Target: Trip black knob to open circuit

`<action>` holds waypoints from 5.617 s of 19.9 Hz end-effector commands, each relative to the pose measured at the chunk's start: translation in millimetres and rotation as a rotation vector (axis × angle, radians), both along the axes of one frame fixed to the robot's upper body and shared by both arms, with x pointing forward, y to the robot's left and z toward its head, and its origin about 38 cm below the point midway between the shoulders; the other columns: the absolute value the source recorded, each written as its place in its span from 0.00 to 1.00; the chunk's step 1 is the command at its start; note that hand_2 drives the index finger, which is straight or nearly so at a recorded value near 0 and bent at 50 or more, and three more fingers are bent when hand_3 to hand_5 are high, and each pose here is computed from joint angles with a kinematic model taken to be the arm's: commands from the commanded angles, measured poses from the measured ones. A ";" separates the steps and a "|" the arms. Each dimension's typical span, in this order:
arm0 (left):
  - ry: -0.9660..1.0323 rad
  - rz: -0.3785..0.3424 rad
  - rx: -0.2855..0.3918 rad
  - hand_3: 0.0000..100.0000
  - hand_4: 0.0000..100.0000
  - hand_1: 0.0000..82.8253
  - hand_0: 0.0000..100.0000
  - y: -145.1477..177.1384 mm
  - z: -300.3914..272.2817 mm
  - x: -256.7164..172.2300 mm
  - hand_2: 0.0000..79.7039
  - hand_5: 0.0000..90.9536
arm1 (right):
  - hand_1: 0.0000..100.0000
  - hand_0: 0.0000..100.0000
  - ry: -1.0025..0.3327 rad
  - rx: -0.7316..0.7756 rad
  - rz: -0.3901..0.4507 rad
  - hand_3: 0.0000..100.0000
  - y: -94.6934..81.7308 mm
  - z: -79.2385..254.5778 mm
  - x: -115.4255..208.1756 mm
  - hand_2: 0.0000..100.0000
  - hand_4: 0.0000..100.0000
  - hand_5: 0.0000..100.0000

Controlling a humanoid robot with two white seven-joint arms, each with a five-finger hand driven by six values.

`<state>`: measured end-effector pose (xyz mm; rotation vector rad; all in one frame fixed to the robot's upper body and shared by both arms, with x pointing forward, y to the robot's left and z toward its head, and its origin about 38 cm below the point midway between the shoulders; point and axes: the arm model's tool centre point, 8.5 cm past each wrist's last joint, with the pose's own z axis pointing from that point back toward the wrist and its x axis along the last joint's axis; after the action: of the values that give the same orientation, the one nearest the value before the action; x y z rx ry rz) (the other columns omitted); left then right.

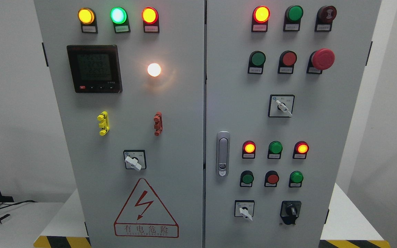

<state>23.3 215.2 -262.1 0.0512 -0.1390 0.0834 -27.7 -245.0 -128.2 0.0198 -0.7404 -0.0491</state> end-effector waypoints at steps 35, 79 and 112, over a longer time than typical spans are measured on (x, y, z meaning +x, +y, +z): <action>-0.001 -0.031 0.000 0.00 0.00 0.47 0.12 -0.2 0.0 0.3 0.00 0.00 | 0.66 0.22 -0.944 -0.176 -0.090 0.71 -91.1 286.3 345.5 0.39 0.66 0.61; -0.001 -0.031 -0.002 0.00 0.00 0.47 0.12 -1.2 0.0 0.3 0.00 0.00 | 0.72 0.40 -0.810 -0.044 -0.058 0.74 -44.2 263.5 442.2 0.43 0.69 0.67; -0.001 -0.031 0.000 0.00 0.00 0.47 0.12 -0.2 0.0 0.3 0.00 0.00 | 0.73 0.42 -0.862 -0.034 -0.047 0.74 -28.8 279.2 440.2 0.42 0.69 0.67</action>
<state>23.3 215.3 -262.1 0.0514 -0.1390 0.0834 415.0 -280.5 144.3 -0.0254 -1.5822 -0.0765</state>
